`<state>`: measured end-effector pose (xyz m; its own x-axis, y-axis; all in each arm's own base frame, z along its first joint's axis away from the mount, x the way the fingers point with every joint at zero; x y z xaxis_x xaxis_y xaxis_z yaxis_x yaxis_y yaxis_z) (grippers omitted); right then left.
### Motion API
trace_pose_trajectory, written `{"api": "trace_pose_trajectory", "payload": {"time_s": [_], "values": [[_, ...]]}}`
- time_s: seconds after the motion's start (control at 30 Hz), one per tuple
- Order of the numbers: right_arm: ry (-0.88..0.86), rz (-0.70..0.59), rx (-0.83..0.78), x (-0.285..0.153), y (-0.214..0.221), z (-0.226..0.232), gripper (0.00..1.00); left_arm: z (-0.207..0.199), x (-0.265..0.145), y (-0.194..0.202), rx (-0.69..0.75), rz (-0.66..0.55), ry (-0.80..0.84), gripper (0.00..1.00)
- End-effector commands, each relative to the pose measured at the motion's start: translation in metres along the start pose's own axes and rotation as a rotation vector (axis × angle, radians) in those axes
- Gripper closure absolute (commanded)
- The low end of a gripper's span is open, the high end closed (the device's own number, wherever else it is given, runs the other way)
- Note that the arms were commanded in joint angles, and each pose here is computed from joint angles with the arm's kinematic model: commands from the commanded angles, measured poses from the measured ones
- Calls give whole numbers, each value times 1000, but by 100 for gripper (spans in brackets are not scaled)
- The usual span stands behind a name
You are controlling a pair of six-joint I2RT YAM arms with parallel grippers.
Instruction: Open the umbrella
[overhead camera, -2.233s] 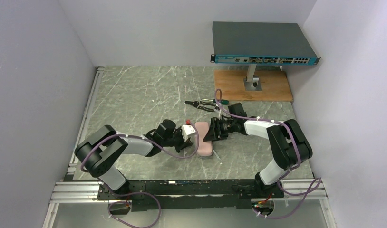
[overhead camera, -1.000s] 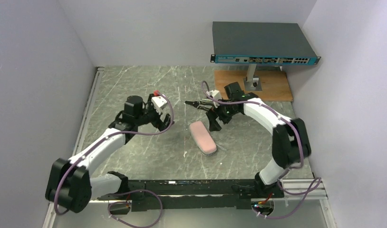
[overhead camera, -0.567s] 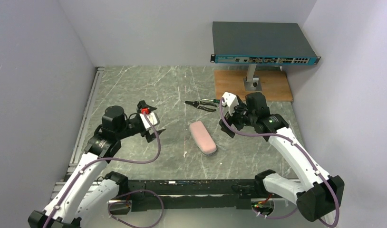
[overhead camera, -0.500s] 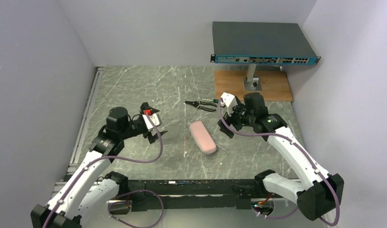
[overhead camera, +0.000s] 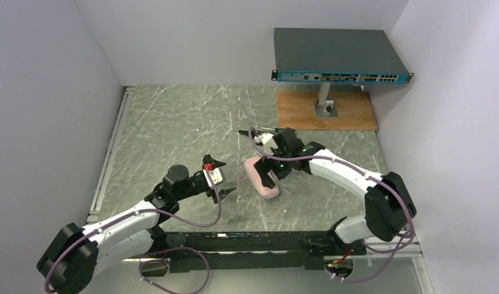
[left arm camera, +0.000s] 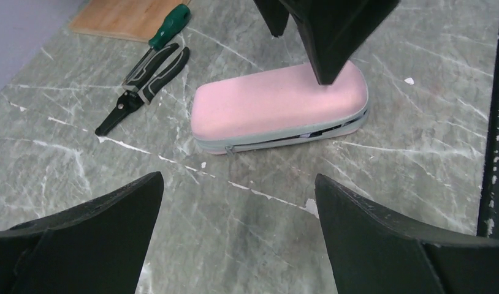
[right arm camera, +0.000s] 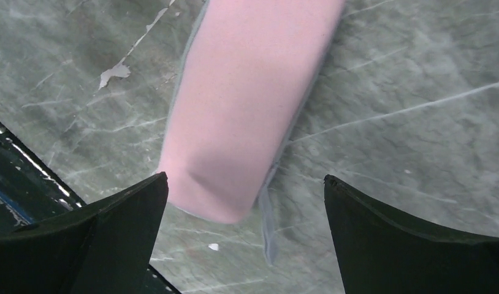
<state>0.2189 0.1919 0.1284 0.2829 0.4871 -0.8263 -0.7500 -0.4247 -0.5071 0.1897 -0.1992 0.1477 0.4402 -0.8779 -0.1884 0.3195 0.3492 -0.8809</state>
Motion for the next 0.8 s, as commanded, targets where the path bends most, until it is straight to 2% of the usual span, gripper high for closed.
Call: {"api": "trace_pose_trajectory", "payload": {"time_s": [0.0,0.1,0.27,0.43,0.57,0.67,0.77], "values": [[-30,-38,81,9,-17,20,1,6,3,1,12,-62,-117,0],[-88,27,123,18,-11,29,1,1,3,14,14,-33,-133,0],[-60,81,116,36,4,22,4,-7,3,25,-26,-18,-126,0],[-56,109,-10,43,21,13,19,-13,9,30,-19,-30,-87,5],[-79,94,-168,37,31,8,40,-20,17,31,10,-51,-36,10],[-105,89,-278,33,40,5,48,-22,23,34,36,-57,-26,22],[-109,114,-295,32,51,3,55,-30,30,35,54,-61,-4,37]]}}
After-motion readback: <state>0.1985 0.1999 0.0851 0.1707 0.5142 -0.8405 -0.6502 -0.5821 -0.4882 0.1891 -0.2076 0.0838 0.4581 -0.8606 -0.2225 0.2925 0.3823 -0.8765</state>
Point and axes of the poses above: each gripper's point midway between its finger pads, its own x axis out along the fingers, its own z axis along the line the jaws close on, y = z × x, the point moved 5 cm from there along -x, back along the fingers, and after that the axes turned 12 degrees about x, right-handed, at the moved point
